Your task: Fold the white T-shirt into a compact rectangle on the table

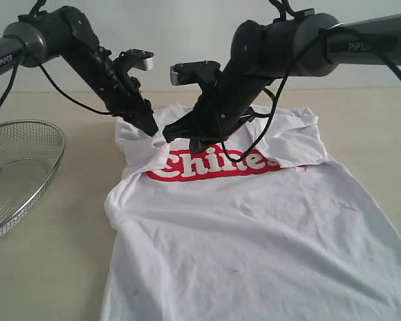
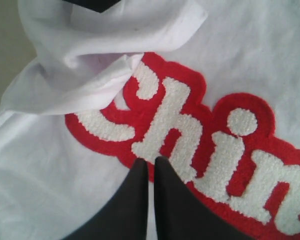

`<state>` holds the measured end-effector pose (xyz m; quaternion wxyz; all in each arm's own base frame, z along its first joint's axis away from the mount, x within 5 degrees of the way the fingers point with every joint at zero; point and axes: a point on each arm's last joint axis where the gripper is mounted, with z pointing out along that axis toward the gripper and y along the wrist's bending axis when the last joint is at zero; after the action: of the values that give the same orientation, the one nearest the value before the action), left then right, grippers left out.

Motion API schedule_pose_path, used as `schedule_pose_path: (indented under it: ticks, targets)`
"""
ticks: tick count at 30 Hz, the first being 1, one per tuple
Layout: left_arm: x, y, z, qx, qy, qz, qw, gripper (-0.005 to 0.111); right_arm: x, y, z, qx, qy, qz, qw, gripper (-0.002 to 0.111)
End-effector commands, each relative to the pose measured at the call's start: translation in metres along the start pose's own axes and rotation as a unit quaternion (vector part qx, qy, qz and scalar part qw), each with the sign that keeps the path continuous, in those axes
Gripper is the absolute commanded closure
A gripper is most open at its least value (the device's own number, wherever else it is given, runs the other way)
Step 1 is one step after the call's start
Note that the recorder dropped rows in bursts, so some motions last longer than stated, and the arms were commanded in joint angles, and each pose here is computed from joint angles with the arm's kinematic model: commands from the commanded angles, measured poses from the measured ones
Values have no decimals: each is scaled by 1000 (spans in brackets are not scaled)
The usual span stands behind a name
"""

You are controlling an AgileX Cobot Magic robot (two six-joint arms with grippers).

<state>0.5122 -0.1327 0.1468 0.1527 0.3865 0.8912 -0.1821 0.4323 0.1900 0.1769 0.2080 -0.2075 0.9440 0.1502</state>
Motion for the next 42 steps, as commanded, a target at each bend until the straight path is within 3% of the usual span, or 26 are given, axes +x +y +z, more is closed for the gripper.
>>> schedule_pose_path:
  ticks: [1,5,11,14,25,32,42]
  targets:
    - [-2,-1,0,6,-6,2,1000,62,-2,-1,-5,4,-9,-2,1000,108]
    - [-2,-1,3,7,-11,-1,1000,66,-3,-1,-5,5,-12,-2,1000,108]
    - [-4,0,4,0,-20,-1,1000,94,-4,-1,-5,6,-16,-2,1000,108]
    - [-6,1,4,-9,-29,-1,1000,102,-4,-1,-5,6,-16,-2,1000,108]
    - [-16,-1,4,-9,-78,14,997,102,-5,-2,-5,8,-22,-2,1000,108]
    - [-23,2,4,-40,-107,14,993,102,-5,-2,-5,8,-23,-2,1000,108]
    - [-13,2,3,-24,-63,0,998,99,-3,-2,-1,6,-16,0,1000,108]
